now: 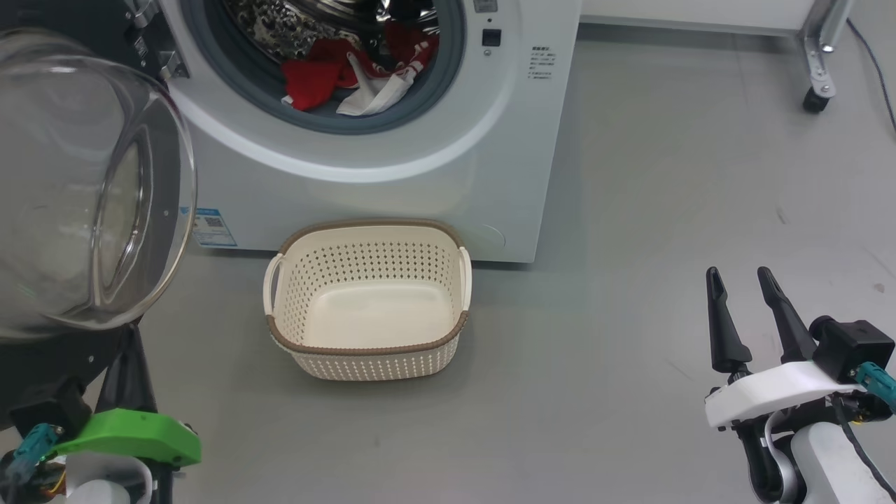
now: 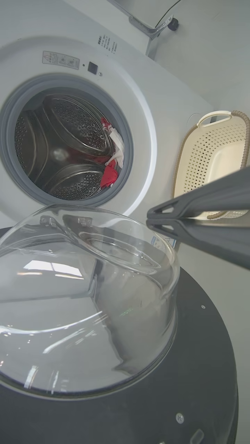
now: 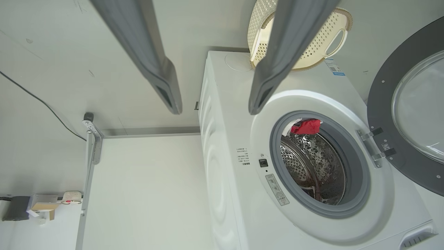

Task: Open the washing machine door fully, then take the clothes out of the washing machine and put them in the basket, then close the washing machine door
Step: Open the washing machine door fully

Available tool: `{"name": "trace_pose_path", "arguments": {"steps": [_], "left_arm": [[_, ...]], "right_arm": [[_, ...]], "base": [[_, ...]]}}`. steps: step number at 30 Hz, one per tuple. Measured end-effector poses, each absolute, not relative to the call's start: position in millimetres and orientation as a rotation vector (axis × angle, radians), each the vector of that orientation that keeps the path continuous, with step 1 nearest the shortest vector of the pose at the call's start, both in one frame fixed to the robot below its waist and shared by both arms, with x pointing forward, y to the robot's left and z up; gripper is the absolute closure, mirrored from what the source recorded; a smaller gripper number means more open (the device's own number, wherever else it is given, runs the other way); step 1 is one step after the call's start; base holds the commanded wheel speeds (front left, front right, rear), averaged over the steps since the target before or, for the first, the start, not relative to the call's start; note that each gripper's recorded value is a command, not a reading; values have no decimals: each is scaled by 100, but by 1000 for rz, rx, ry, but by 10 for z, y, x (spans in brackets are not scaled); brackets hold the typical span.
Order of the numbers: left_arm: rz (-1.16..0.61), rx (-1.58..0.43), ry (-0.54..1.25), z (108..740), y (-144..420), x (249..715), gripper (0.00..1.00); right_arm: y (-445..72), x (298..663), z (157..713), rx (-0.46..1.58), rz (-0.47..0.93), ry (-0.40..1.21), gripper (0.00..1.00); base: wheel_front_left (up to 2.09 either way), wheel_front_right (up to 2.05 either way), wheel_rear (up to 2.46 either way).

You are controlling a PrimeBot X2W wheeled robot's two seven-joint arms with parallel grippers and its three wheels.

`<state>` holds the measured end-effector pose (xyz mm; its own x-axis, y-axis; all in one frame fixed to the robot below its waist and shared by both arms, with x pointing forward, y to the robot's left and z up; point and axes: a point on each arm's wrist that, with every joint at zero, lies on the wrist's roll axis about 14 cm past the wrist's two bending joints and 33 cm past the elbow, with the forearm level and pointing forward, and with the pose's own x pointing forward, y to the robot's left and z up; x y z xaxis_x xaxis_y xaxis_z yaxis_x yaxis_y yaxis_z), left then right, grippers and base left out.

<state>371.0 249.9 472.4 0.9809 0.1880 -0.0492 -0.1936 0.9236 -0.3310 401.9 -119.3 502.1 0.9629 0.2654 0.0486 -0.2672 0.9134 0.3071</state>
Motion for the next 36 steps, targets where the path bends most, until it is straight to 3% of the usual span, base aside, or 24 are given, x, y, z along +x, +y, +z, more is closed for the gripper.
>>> {"name": "trace_pose_path", "arguments": {"steps": [15,16,17,18,36], "left_arm": [[-14,-361,-49,4985,1794,3743,100],[-29,-360,-53,5001,1754,3739,69],[-44,-349,-56,5018,1711,3740,27],[-64,-334,-58,5030,1659,3746,0],[-112,-329,-69,5069,1499,3722,0]], "right_arm": [[-1577,3775,5155,303,164,-59,0],[-1585,3774,5161,303,162,-61,0],[-1592,3774,5161,303,160,-61,0],[-1605,3775,5158,303,156,-61,0],[-1632,3805,5110,286,151,-50,0]], "base": [[0,0,0],[0,0,0],[0,0,0],[0,0,0],[0,0,0]]}}
